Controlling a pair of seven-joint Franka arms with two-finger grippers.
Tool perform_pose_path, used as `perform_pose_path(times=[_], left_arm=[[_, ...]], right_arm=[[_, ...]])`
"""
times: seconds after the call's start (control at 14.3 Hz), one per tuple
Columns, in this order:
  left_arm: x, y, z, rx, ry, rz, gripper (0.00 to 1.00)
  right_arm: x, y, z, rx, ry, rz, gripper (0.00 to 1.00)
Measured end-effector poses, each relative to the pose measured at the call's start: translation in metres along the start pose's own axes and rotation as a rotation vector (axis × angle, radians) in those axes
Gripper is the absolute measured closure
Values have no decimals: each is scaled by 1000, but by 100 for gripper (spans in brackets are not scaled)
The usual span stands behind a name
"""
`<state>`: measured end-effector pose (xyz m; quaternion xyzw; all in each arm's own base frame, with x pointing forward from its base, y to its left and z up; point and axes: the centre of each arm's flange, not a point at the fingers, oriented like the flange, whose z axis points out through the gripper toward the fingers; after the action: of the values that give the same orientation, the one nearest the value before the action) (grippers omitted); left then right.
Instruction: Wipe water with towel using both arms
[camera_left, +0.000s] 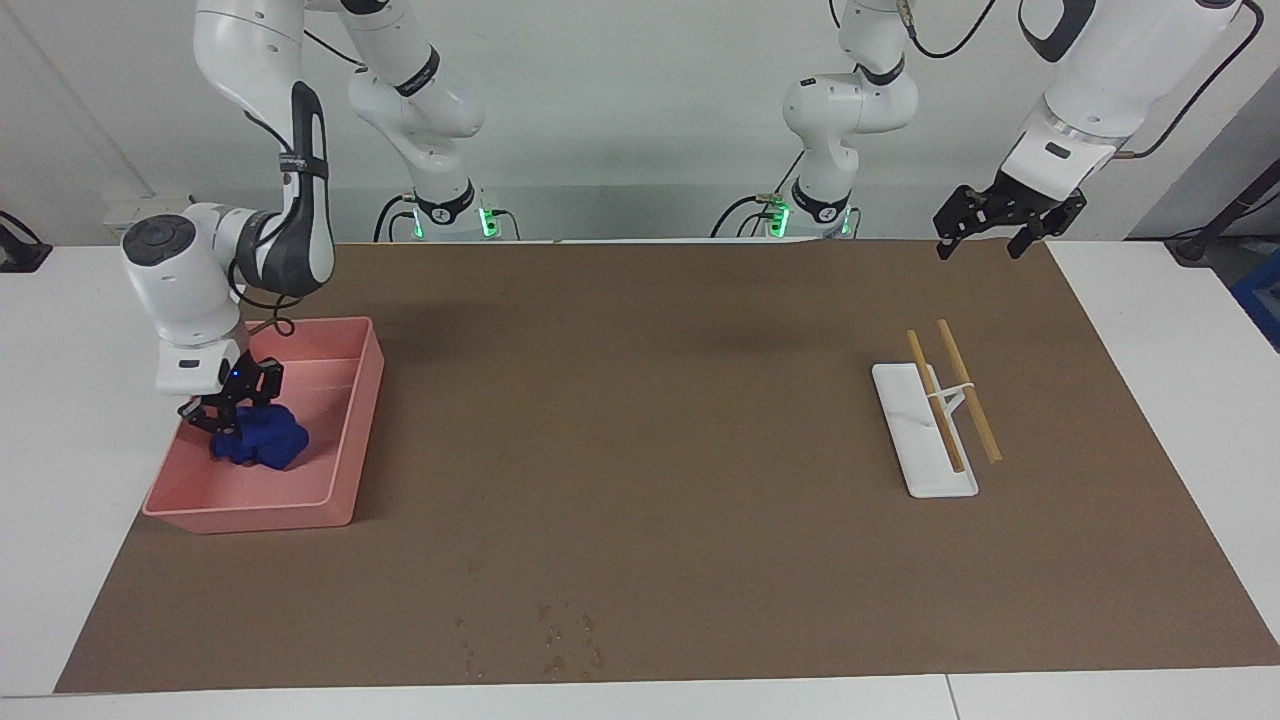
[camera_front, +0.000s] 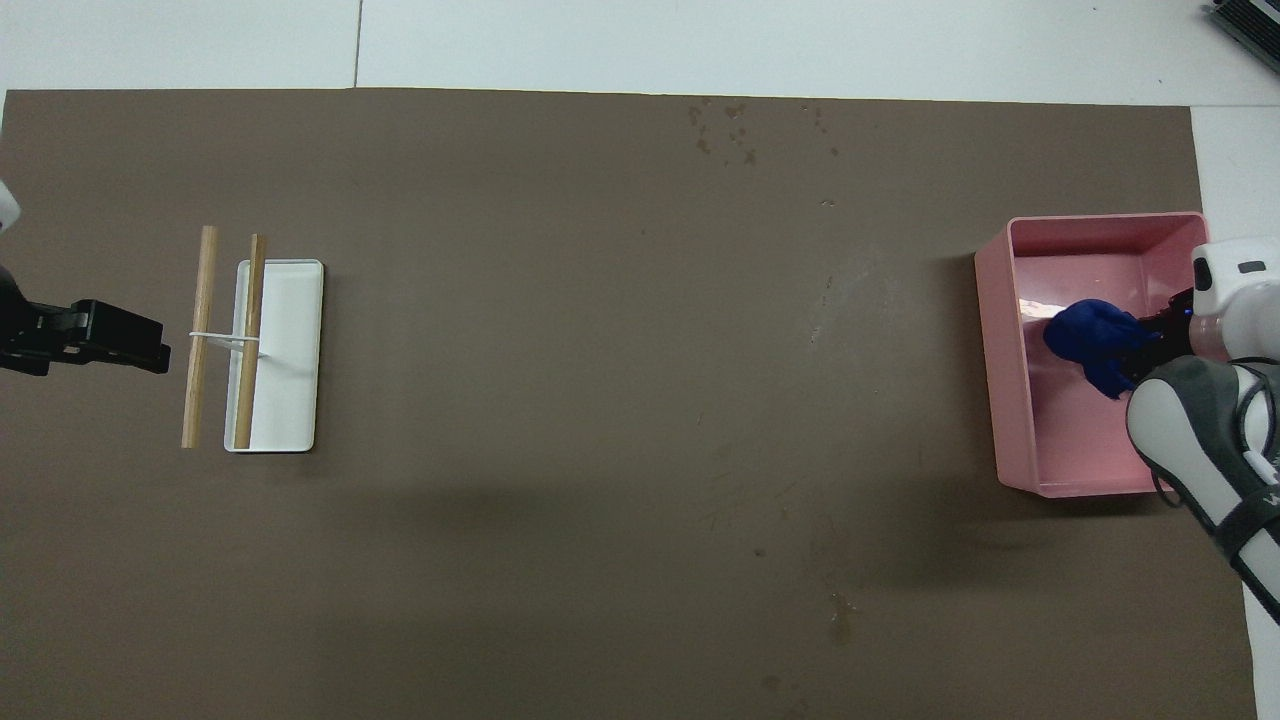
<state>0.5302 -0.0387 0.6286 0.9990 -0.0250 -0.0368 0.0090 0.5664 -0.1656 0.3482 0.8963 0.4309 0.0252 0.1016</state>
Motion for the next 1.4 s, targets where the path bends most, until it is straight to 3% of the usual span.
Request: perform_pose_path(times=[0.28,0.63,1.05,1.4], left_arm=[[0,0,0,0,0,0,0],[0,0,0,0,0,0,0],[0,0,0,0,0,0,0],[0,0,0,0,0,0,0]], right_arm=[[0,-1,0,8,-4,-1,1],[7,-1,-29,106,-17,32,0],[62,-46,-145,100,-10,117,0],[97,-82,-222,153,8,262,0]])
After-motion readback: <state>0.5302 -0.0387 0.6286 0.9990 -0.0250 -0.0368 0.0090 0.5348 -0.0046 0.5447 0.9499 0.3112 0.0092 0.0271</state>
